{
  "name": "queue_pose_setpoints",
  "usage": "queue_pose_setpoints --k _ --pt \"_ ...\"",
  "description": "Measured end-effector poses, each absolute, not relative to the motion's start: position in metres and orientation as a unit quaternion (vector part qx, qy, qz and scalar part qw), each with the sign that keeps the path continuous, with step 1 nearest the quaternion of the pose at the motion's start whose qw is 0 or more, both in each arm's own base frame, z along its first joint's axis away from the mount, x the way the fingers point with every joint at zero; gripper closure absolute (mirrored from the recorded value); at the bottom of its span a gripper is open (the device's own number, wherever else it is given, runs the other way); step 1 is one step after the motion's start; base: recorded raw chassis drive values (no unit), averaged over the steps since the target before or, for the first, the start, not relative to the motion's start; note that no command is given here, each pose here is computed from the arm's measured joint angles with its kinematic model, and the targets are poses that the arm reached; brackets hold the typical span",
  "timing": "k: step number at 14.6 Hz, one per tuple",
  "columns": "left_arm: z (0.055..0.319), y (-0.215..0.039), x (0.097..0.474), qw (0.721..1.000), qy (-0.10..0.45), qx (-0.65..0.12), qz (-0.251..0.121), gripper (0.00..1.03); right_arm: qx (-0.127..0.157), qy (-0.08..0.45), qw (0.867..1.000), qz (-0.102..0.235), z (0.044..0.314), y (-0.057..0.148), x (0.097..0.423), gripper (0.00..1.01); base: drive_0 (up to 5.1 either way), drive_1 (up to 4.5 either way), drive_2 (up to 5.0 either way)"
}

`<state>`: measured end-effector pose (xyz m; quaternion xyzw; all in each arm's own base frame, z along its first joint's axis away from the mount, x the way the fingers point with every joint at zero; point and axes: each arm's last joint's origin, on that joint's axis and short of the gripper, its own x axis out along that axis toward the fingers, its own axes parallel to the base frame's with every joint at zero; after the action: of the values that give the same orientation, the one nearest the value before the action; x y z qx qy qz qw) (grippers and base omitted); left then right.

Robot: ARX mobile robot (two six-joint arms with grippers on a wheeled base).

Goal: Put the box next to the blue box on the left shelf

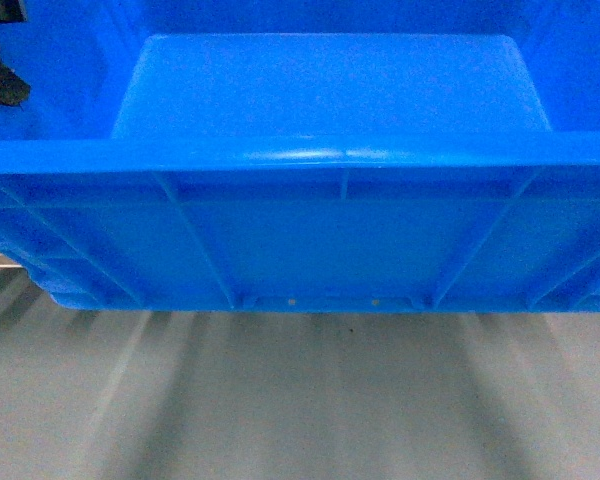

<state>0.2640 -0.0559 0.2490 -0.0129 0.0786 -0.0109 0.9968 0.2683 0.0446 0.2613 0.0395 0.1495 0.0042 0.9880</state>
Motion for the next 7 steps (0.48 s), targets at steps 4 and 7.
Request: queue_pose_setpoints --k 4,7 --pt "0.2490 -0.0559 0.2640 0.997 0.079 -0.013 -0.011 0.87 0.039 0.149 0.988 0.004 0.2615 0.0446 0.2682 0.94 0.0 4.29 -4.4" --pt "0.2492 -0.0559 0.2640 0.997 0.078 -0.013 -0.011 0.87 0.040 0.148 0.988 0.004 0.2615 0.0446 0.2682 0.94 -0.1 4.28 -4.4"
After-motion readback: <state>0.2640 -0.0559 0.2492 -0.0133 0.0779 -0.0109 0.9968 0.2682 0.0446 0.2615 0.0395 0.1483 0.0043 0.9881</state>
